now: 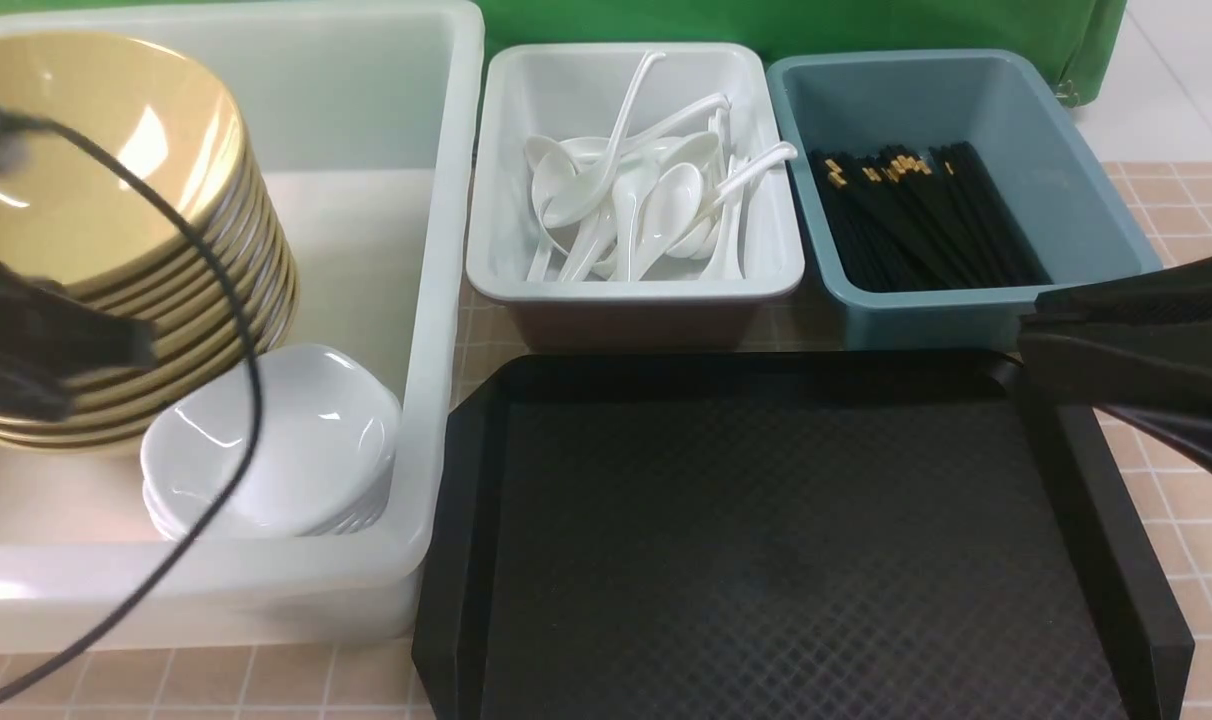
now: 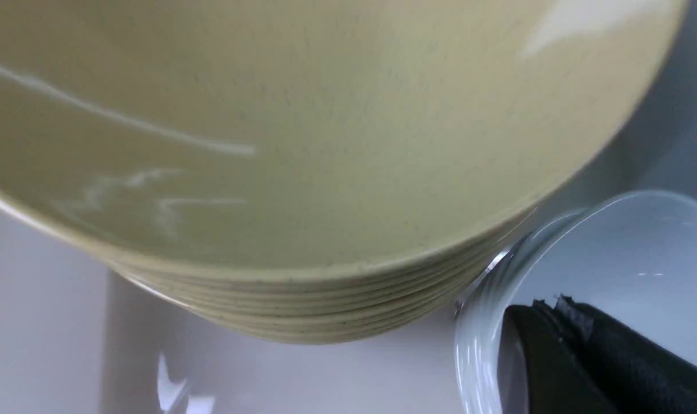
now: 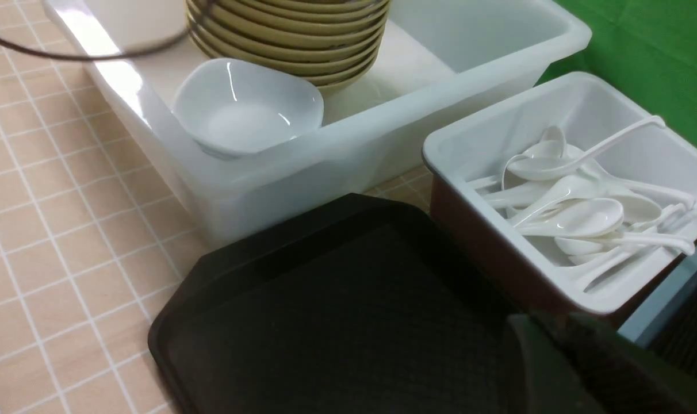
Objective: On brown table put chopsticks spoon bowls plates into blue grey white boxes.
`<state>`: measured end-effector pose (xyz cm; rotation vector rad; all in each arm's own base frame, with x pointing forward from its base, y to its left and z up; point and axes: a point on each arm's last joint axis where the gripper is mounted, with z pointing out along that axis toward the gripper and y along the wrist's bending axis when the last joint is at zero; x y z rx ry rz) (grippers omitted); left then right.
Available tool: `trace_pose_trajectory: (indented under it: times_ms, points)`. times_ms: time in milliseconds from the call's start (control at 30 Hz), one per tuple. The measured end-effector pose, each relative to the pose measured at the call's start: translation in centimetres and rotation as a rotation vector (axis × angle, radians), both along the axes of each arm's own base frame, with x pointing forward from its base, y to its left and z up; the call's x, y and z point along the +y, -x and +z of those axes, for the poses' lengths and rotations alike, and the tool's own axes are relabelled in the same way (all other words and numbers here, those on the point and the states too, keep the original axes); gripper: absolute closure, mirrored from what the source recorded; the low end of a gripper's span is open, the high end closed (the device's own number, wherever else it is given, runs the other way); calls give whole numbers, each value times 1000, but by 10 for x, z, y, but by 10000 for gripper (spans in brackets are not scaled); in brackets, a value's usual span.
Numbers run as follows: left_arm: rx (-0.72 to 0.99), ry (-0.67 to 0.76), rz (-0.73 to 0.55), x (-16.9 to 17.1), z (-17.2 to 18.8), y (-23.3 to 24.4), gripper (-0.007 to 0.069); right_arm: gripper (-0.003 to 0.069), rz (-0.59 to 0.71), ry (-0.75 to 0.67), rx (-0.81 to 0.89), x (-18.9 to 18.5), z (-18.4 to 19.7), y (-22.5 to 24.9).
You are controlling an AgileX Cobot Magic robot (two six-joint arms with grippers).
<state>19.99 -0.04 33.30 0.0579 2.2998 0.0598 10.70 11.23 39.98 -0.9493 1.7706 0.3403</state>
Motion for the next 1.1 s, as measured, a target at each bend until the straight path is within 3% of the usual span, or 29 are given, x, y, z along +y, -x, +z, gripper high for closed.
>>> trace_pose_trajectory:
  times_ms: [133,267,467,633,1100]
  points:
    - [-145,-40,-52,0,21,44,636,552,1,-15,-10,1,1,0]
    - [-238,-43,-68,-1,14,85,636,549,5,-33,-23,1,3,0]
    - [-372,-31,-69,-1,-31,123,636,546,47,-210,-158,-9,-1,14]
    - [-486,-32,-67,-1,-44,134,636,545,79,-358,-290,-19,-6,26]
    - [-405,-31,-69,-1,-83,134,636,530,95,-412,-339,-20,-11,28]
